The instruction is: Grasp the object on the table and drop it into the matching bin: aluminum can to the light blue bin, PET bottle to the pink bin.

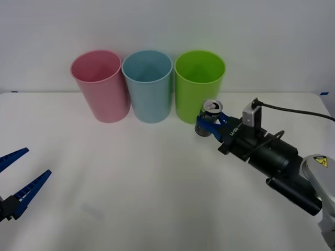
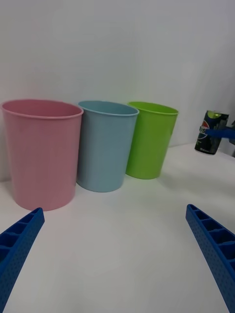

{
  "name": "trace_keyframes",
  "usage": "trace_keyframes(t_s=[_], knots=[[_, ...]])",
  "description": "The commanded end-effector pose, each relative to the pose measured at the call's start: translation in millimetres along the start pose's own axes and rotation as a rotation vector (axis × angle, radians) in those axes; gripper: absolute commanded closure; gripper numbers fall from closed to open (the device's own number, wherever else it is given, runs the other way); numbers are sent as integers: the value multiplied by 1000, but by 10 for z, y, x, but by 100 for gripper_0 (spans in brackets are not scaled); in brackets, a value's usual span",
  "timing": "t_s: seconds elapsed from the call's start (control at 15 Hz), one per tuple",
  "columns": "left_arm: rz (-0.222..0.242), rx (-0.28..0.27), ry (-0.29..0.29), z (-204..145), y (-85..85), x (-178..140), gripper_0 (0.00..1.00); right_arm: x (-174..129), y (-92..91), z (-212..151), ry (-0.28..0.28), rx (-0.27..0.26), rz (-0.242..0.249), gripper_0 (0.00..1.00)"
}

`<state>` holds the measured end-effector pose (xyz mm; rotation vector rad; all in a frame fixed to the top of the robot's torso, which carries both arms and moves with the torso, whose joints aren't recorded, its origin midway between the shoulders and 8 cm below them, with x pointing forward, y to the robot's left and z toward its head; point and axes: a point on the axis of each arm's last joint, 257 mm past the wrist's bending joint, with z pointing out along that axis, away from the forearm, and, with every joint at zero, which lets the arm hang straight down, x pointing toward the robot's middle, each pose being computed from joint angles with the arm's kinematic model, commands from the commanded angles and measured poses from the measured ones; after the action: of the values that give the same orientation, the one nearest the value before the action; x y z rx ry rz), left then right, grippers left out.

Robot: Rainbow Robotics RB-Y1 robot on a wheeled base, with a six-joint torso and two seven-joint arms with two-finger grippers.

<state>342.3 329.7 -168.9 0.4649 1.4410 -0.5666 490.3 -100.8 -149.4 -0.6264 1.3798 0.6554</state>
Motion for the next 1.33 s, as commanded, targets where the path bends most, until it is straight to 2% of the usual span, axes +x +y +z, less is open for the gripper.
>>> trace_keyframes(t_s=[0.07, 0.4, 0.6, 0.67, 0.93, 1.13, 1.33], knots=[[0, 0, 0, 0, 0, 0, 0, -295, 9, -40, -29, -8, 18, 100], [0, 0, 0, 0, 0, 0, 0, -711, 55, 4, -83, -16, 71, 100], [0, 0, 0, 0, 0, 0, 0, -931, 50, 154, -107, -31, 42, 100], [0, 0, 0, 0, 0, 0, 0, -1012, 88, 242, -112, -49, 62, 100], [0, 0, 0, 0, 0, 0, 0, -1227, 128, 580, -138, -46, 92, 100], [0, 0, 0, 0, 0, 0, 0, -1337, 69, 967, -154, -47, 95, 100], [0, 0, 0, 0, 0, 0, 0, -1397, -75, 1414, -167, 10, 106, 100]])
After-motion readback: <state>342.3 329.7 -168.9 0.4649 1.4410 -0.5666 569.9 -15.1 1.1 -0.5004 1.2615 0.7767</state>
